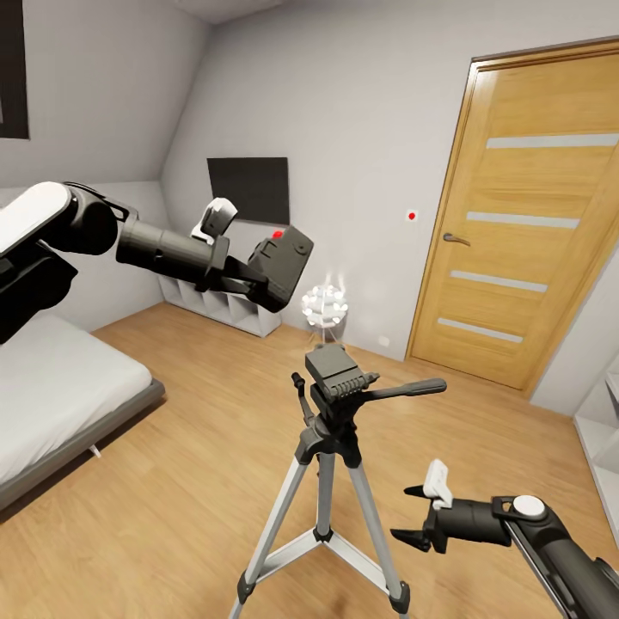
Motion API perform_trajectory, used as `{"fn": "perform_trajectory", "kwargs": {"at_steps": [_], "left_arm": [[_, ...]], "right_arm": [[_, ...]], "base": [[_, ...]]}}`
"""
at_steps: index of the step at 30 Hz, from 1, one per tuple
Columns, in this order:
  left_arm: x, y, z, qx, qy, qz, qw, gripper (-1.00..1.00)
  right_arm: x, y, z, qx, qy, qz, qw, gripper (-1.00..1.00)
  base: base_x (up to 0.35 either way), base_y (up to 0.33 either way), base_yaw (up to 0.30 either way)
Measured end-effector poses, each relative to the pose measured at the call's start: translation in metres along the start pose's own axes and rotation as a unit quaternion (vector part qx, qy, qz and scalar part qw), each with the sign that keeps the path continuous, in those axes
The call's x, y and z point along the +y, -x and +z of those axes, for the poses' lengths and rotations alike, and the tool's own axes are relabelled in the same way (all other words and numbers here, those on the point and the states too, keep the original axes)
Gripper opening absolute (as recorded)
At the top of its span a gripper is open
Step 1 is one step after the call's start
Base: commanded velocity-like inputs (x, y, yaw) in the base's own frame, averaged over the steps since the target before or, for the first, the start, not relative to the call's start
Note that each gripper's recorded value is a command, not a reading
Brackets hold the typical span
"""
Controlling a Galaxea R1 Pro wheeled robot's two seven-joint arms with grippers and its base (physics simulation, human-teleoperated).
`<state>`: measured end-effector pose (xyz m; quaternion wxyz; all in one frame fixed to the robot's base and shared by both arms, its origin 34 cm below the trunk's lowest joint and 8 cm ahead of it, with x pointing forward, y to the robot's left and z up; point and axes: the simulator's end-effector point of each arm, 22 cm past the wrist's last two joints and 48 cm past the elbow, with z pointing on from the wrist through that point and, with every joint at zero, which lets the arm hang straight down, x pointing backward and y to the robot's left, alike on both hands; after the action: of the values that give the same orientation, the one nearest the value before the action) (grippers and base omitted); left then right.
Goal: Attach the digital camera to the camera tripod in the bedroom.
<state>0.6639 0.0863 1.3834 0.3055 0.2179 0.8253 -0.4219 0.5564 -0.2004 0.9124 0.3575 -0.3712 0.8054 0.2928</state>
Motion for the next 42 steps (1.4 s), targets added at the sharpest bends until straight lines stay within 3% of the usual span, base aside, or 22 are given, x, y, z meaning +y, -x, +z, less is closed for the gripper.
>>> {"fn": "perform_trajectory", "kwargs": {"at_steps": [5,9,16,30,42], "left_arm": [[0.001,0.0,0.0,0.0,0.003,0.0,1.0,-1.0],[0.013,0.004,-0.001,-0.008,0.03,-0.003,0.9995,-1.0],[0.019,0.009,-0.002,-0.022,0.046,-0.011,0.9986,-1.0],[0.023,0.01,-0.003,-0.026,0.053,-0.015,0.9981,-1.0],[0.027,0.012,-0.003,-0.028,0.056,-0.02,0.9978,-1.0]], "right_arm": [[0.004,0.0,0.0,0.0,-0.013,0.0,0.9999,1.0],[0.006,-0.003,0.001,0.003,-0.018,0.004,0.9998,1.0],[0.007,-0.004,0.002,0.005,-0.019,0.005,0.9998,1.0],[0.012,-0.007,0.003,0.005,-0.02,0.0,0.9998,1.0],[0.01,-0.012,0.003,0.012,-0.049,-0.007,0.9987,1.0]], "base": [[0.0,0.0,0.0],[0.0,0.0,0.0],[0.0,0.0,0.0],[0.0,0.0,0.0],[0.0,0.0,0.0]]}}
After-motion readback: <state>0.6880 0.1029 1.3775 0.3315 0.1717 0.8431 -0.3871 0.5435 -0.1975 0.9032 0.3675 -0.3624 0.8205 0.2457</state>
